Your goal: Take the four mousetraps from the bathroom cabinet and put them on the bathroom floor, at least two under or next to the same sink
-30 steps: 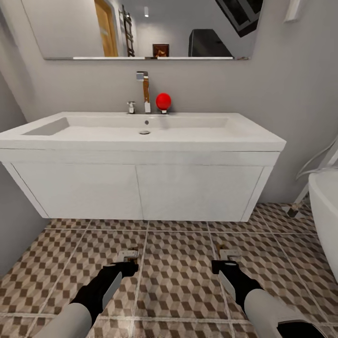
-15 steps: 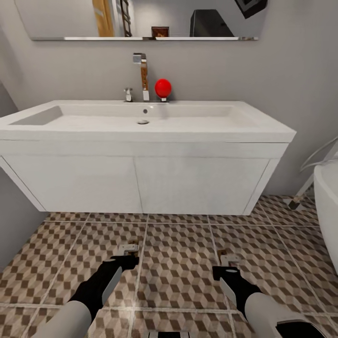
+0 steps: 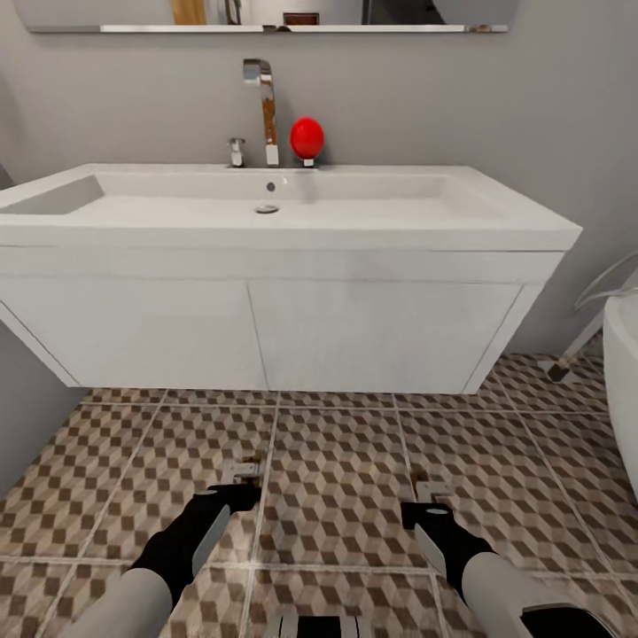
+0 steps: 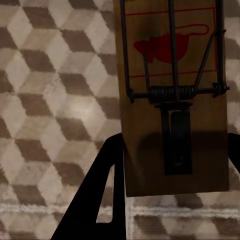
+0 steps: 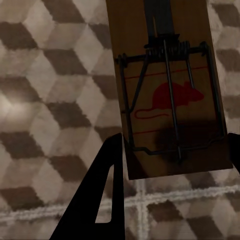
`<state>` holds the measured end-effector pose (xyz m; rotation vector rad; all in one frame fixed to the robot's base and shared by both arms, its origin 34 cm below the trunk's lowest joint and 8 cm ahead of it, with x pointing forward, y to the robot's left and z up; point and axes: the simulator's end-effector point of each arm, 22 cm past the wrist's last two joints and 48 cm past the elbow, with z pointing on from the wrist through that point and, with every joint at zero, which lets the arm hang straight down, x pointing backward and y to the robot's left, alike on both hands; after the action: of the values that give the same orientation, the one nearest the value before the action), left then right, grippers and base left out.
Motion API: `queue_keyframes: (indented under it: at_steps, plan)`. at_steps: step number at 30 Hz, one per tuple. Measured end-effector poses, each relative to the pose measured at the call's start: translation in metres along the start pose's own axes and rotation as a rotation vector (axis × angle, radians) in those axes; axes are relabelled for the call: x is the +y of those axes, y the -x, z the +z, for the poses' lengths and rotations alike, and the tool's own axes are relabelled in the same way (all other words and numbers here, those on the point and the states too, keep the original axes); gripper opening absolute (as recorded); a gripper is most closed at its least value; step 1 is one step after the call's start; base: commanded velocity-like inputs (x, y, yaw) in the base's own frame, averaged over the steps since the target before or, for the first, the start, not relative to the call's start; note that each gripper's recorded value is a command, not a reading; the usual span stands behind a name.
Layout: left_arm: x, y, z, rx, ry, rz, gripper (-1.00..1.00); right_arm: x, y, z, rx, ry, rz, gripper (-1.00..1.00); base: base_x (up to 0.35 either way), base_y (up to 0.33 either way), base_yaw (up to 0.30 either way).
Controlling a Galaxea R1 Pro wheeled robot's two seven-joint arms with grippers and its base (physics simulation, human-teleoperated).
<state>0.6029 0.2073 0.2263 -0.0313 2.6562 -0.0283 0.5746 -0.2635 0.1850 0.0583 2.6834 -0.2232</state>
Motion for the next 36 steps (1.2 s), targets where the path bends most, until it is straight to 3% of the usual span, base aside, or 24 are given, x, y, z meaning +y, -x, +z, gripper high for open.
queue_keyframes:
  at_steps: [27, 36]
  plan:
    - [0.003, -0.053, 0.036, 0.099, 0.004, -0.004, -1.0, 0.001, -0.047, 0.034, 0.085, -0.006, -0.016, -1.0, 0.0, 0.0, 0.0]
    - [0.006, -0.069, 0.047, 0.126, 0.007, -0.005, -1.0, 0.003, -0.045, 0.045, 0.056, -0.007, -0.008, -1.0, 0.0, 0.0, 0.0]
